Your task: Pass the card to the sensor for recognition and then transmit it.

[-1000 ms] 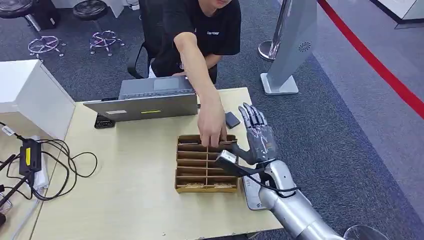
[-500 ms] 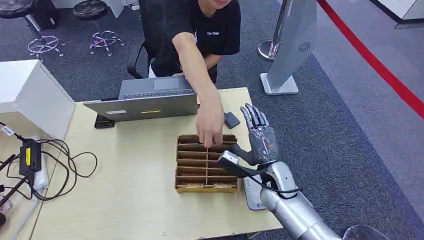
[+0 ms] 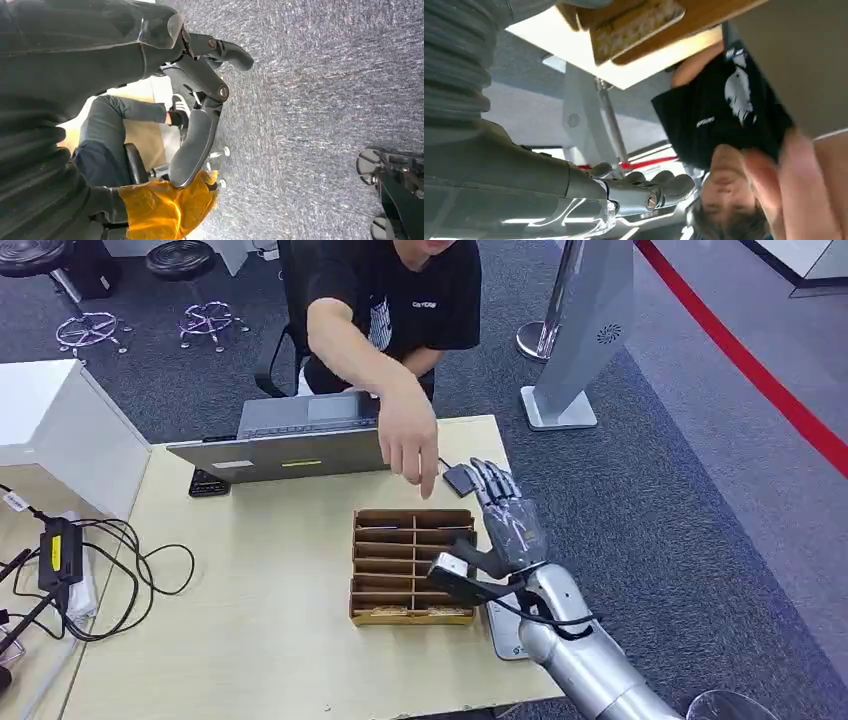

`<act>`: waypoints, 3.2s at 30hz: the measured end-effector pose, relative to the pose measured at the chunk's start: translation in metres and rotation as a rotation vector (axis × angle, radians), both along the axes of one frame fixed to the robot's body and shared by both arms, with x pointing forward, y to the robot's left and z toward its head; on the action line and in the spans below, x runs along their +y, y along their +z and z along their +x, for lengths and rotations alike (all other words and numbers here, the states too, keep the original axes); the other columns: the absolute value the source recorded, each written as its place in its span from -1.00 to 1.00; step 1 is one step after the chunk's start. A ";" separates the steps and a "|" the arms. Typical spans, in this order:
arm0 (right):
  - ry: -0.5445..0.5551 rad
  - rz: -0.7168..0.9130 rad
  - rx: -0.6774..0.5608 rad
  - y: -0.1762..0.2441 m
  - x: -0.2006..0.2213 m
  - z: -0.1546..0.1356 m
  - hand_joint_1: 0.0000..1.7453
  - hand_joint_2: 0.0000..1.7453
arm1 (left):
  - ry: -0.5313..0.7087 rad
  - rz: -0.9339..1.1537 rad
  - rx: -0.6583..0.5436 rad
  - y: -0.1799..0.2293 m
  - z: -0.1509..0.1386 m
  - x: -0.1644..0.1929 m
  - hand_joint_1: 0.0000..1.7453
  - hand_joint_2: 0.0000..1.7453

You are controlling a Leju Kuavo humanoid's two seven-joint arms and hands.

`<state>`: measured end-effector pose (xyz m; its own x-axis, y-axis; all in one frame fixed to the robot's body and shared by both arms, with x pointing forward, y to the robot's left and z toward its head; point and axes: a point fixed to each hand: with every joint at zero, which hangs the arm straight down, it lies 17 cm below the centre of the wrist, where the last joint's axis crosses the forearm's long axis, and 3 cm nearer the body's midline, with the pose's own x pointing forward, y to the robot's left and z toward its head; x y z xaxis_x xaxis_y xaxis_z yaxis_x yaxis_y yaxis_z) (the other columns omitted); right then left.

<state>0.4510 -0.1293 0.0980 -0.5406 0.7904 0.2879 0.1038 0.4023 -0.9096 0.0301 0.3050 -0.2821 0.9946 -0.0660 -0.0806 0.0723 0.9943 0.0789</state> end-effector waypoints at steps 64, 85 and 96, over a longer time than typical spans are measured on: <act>0.003 -0.226 -0.067 -0.012 -0.004 0.001 -0.02 1.00 | 0.018 0.001 0.002 0.000 -0.001 0.001 -1.00 1.00; -0.004 -0.223 -0.070 -0.013 -0.004 0.000 0.98 1.00 | 0.016 0.001 0.001 0.000 -0.001 0.001 -1.00 1.00; -0.011 -0.208 -0.121 0.000 -0.004 0.000 1.00 1.00 | 0.009 0.002 0.002 0.000 -0.001 0.002 -1.00 1.00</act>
<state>0.4506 -0.1330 0.0978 -0.5520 0.8322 0.0517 0.2202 0.2054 -0.9536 0.0287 0.3067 -0.2821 0.9949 -0.0571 -0.0826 0.0638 0.9947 0.0807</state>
